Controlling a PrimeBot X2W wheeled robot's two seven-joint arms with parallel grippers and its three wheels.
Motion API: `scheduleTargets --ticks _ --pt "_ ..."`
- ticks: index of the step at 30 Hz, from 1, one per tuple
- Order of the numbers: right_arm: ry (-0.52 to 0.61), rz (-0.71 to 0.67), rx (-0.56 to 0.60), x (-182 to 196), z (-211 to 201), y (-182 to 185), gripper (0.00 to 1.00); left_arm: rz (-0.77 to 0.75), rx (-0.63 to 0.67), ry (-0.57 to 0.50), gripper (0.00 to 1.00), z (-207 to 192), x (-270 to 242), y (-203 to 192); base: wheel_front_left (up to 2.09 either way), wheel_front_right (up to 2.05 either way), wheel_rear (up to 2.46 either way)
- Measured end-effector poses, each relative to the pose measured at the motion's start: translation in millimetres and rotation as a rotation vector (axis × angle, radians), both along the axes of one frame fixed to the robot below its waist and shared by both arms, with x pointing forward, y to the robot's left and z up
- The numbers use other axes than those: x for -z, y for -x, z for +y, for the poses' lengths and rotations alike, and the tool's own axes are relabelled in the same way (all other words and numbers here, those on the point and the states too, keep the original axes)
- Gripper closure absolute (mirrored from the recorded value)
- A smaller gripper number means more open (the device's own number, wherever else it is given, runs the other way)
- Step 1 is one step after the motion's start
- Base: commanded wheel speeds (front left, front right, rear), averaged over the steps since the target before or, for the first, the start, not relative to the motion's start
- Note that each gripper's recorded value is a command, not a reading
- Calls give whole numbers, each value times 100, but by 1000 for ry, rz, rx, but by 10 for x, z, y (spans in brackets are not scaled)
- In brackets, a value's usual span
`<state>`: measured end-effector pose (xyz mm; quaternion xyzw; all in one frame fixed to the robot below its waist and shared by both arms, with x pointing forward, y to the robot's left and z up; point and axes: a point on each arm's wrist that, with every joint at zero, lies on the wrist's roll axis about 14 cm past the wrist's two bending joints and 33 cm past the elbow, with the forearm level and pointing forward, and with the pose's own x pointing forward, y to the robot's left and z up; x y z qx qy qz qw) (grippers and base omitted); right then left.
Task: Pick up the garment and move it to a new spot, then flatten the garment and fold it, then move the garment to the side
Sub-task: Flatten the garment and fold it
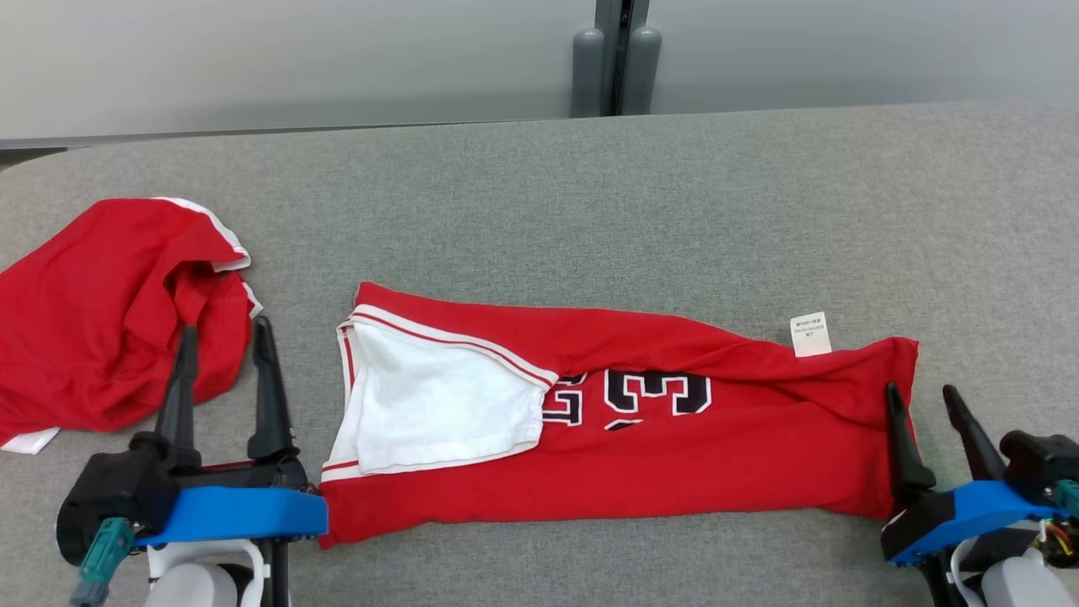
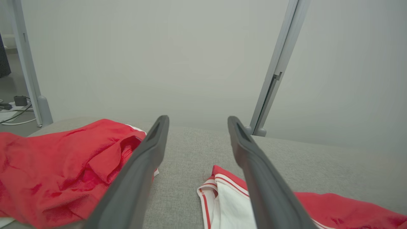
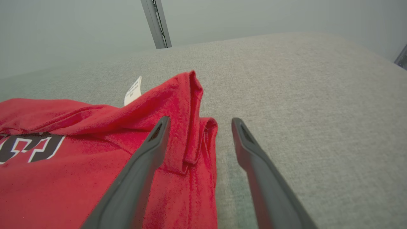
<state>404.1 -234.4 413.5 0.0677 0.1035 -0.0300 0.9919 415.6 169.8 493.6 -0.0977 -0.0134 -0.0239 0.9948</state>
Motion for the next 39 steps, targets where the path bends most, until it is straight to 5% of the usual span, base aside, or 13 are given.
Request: scheduleTargets --ticks 12,13,14,19,30,39 --pt "-61 149 -6 434 169 -9 0 -3 -65 -16 0 193 74 30 0 0 0" --pt "-71 154 -4 451 185 -17 33 -4 -68 -16 0 205 75 34 0 0 0" --pt "-80 157 -1 459 193 -25 100 -4 -69 -15 0 209 77 38 0 0 0" --pt "-100 124 31 362 103 -85 100 -14 -69 -26 0 220 58 34 0 0 0" --pt "48 -54 173 -336 -815 -379 100 -27 -65 -39 0 229 22 34 0 0 0" --pt "41 -152 60 -595 -362 -542 100 -28 -75 -26 0 250 17 44 0 0 0"
